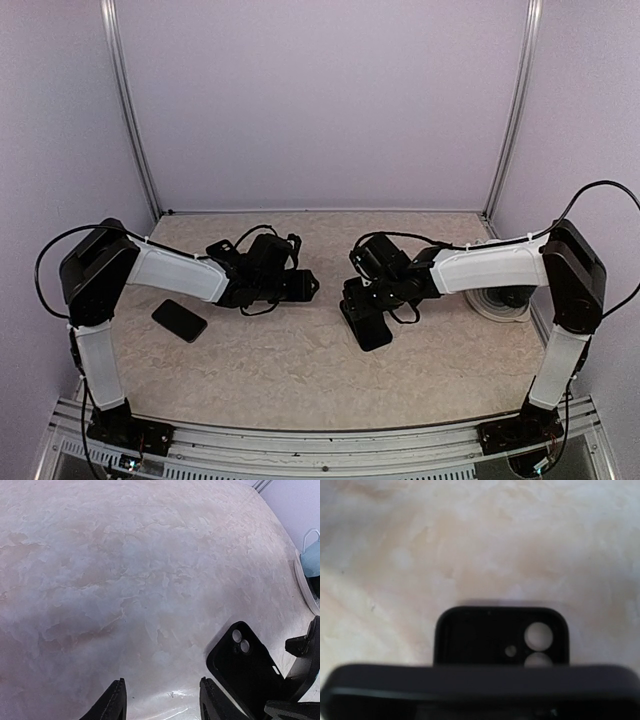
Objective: Put the phone into the phone case
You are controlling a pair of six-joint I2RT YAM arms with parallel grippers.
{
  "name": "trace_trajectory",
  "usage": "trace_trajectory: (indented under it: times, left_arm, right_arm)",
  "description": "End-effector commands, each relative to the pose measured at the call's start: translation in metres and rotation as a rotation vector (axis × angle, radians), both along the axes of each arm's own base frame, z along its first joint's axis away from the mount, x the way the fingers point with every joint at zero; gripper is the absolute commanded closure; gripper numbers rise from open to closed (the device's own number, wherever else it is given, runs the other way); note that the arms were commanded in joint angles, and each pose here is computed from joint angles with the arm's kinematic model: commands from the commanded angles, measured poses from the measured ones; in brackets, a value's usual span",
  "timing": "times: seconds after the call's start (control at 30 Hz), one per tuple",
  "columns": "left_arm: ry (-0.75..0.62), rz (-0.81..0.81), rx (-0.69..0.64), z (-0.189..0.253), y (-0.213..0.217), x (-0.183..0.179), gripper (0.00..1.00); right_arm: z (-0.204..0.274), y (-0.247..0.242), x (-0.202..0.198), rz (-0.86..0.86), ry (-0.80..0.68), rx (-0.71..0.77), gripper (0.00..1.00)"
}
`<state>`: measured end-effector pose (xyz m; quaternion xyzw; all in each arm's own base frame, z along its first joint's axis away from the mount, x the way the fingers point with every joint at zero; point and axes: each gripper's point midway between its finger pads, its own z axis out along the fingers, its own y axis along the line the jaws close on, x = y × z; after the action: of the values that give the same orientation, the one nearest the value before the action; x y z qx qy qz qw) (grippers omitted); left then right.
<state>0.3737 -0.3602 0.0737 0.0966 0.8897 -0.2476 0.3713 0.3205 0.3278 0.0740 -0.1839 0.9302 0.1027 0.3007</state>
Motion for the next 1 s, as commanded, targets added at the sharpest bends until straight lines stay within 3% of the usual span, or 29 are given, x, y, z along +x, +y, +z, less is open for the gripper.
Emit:
trace_trajectory:
  times: [0.0,0.4,0.97]
  left_arm:
    - [-0.004,0.007,0.021,-0.003,0.002,0.004,0.5]
    - [-0.011,-0.002,0.025,0.0,0.0,0.006,0.49]
    - [-0.012,-0.004,0.028,0.0,0.001,0.005,0.49]
  right_arm:
    - [0.003,0.011,-0.003,0.025,0.003,0.039,0.82]
    - [0.028,0.001,0.002,0.036,-0.052,-0.038,0.81]
    - [-0.011,0.005,-0.013,0.03,0.063,0.0,0.79]
